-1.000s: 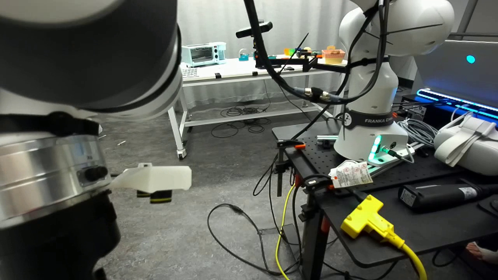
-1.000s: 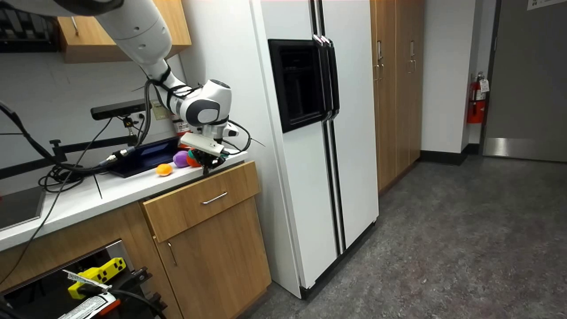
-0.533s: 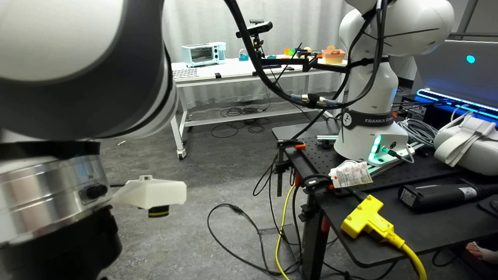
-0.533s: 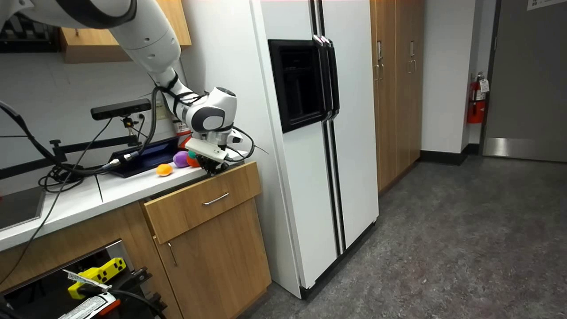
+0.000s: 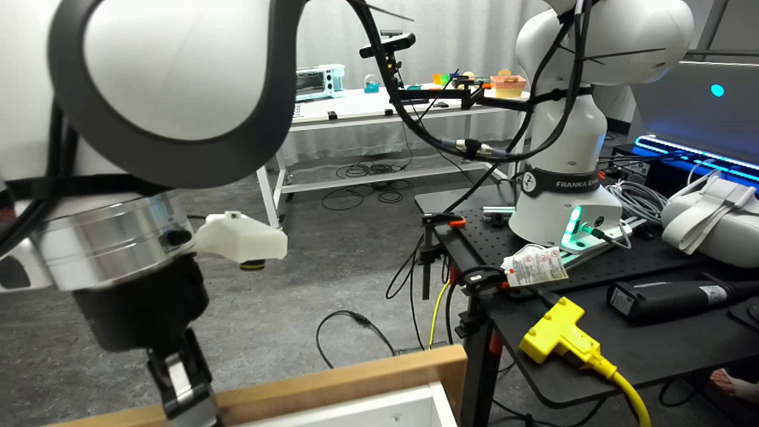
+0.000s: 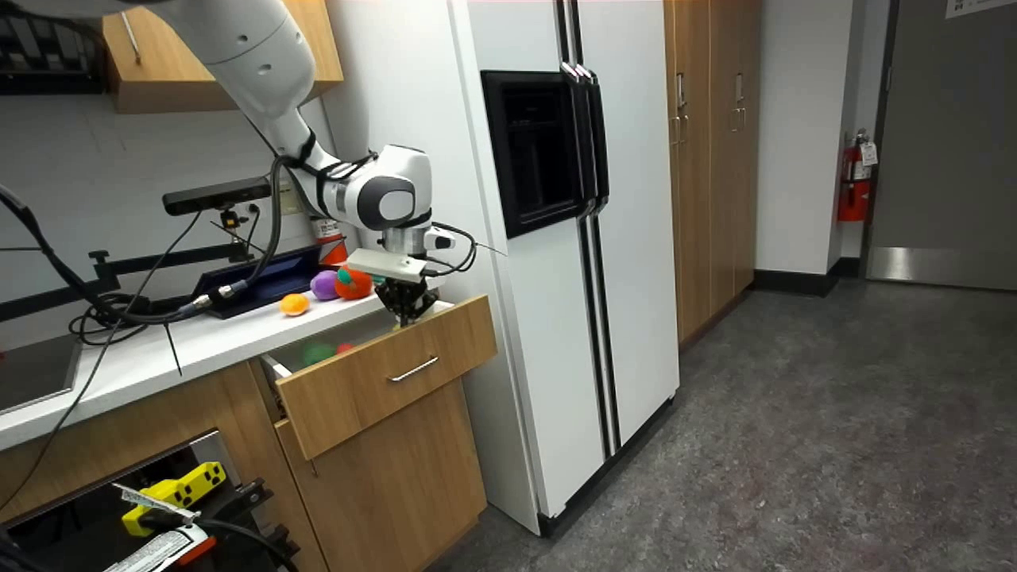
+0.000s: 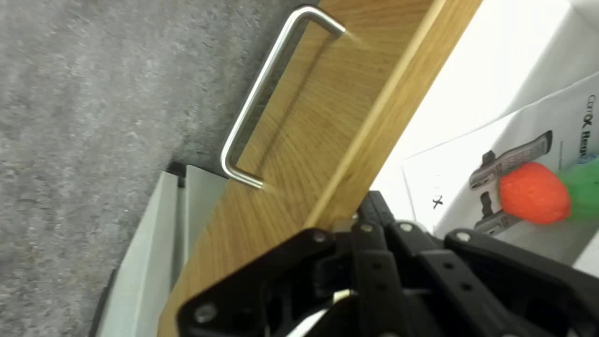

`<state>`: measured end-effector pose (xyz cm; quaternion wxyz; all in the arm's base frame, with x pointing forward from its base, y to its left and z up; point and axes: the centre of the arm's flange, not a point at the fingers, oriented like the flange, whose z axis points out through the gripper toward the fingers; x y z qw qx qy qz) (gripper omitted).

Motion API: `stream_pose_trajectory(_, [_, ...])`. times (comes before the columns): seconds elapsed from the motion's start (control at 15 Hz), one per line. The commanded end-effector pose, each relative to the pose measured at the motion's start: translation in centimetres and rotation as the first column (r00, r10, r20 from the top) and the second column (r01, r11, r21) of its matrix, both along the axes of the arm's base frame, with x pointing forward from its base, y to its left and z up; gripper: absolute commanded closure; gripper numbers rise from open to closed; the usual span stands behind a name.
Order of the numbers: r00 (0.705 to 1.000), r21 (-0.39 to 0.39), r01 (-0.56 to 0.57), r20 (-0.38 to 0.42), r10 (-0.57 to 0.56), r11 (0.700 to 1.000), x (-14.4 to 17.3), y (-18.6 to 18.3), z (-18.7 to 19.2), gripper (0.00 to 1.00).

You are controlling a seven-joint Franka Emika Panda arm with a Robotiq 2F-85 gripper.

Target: Open the drawer

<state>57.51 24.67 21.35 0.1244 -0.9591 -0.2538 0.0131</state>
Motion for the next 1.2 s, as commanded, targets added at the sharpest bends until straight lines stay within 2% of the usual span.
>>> stream_pose_trajectory(0.0, [0.999, -0.172, 0.049, -0.001, -0.050, 0.984, -2.9, -5.4, 0.4, 1.00])
stream_pose_trajectory(0.33, [0.990, -0.313, 0.133, -0.004, -0.141, 0.941, -5.2, -11.6, 0.8, 1.00])
stream_pose_trajectory(0.53, [0.984, -0.361, 0.165, -0.009, -0.180, 0.918, -6.5, -13.7, 1.2, 1.00])
stream_pose_trajectory(0.8, [0.985, -0.390, 0.160, -0.001, -0.174, 0.907, -7.8, -13.4, 2.6, 1.00])
stream_pose_trajectory(1.13, [0.993, -0.400, 0.112, 0.082, -0.086, 0.910, -8.7, -10.4, 6.3, 1.00])
